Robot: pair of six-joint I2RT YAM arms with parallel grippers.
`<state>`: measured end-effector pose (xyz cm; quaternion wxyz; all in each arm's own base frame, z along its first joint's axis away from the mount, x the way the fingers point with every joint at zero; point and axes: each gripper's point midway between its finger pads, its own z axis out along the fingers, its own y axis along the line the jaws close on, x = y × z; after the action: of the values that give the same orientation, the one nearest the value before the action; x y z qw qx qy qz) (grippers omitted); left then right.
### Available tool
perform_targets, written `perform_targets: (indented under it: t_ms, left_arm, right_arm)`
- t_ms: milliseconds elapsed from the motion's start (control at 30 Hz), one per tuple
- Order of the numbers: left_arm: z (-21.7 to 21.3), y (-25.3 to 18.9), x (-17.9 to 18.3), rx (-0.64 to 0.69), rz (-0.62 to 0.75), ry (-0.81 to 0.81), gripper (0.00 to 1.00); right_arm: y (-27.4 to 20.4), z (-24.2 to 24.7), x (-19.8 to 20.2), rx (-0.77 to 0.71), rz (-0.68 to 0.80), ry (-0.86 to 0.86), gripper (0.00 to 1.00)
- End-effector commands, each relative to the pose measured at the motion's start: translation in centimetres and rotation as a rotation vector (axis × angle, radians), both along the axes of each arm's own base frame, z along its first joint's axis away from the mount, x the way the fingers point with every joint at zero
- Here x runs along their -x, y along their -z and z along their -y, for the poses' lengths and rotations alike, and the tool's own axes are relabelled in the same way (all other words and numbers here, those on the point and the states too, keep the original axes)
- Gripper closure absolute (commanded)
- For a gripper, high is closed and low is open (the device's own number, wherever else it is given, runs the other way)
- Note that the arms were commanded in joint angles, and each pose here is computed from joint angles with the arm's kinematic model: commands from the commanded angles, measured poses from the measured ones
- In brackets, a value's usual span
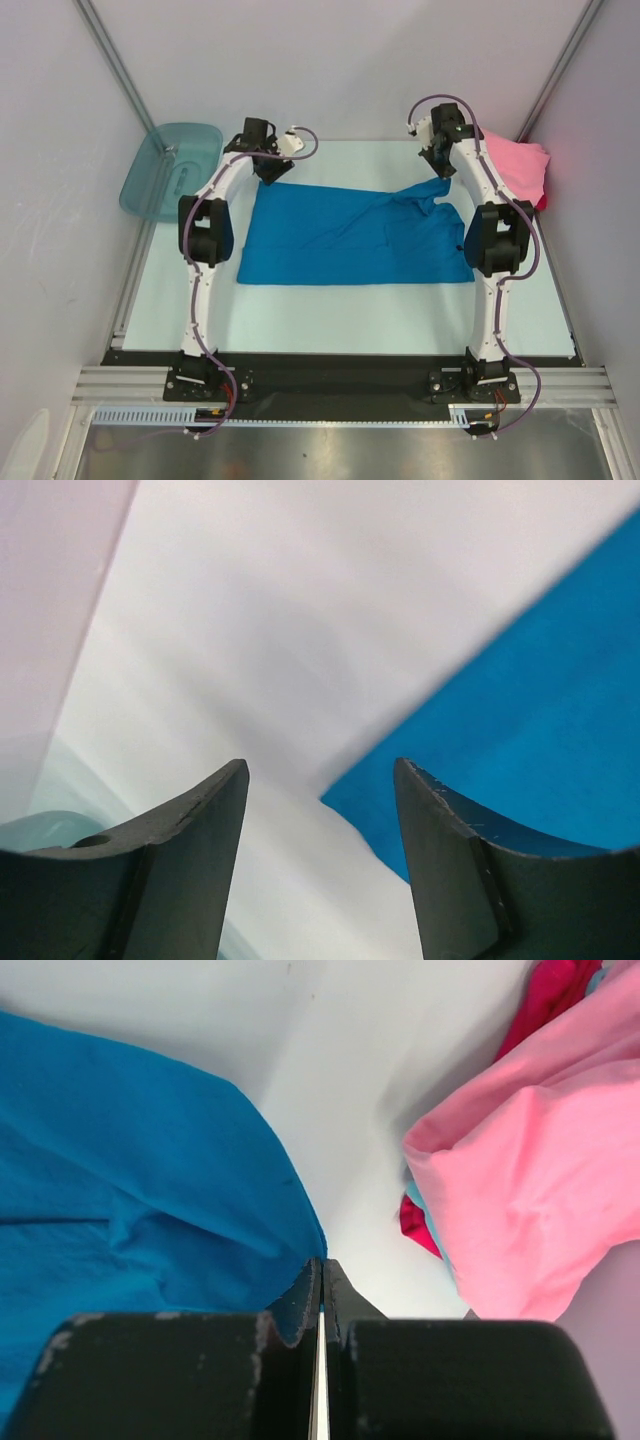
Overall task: Fold and stack the t-shirts
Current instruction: Fold the tshirt
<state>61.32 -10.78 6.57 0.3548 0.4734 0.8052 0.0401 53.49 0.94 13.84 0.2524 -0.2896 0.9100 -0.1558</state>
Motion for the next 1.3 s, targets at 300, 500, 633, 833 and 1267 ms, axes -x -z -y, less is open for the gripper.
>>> perform_targets:
  t_ms: [300, 500, 633, 833, 1267]
  left_arm:
    - [-3.0, 1.3, -2.6, -0.194, 0.084, 0.036, 0.3]
    - [-4.2, 2.3, -1.1, -0.248, 0.037, 0.072, 0.29]
    - [-4.6, 2.3, 1.5, -0.232, -0.061, 0.121, 0.29]
    - [-3.8, 2.5, 7.1, -0.17, -0.245, 0.244, 0.3]
    - [-2.0, -0.5, 7.1, -0.054, -0.228, 0.224, 0.3]
  right_arm:
    - [-4.5, 0.3, -0.8, 0.018, 0.1, 0.011, 1.0]
    - [-4.5, 0.1, -1.1, 0.011, 0.107, 0.009, 1.0]
    - [-4.7, 0.2, -1.3, 0.018, 0.115, 0.007, 1.0]
    - [-4.7, 0.1, -1.6, 0.013, 0.125, 0.005, 1.0]
    - [-4.5, -0.4, -1.8, 0.001, 0.126, 0.004, 1.0]
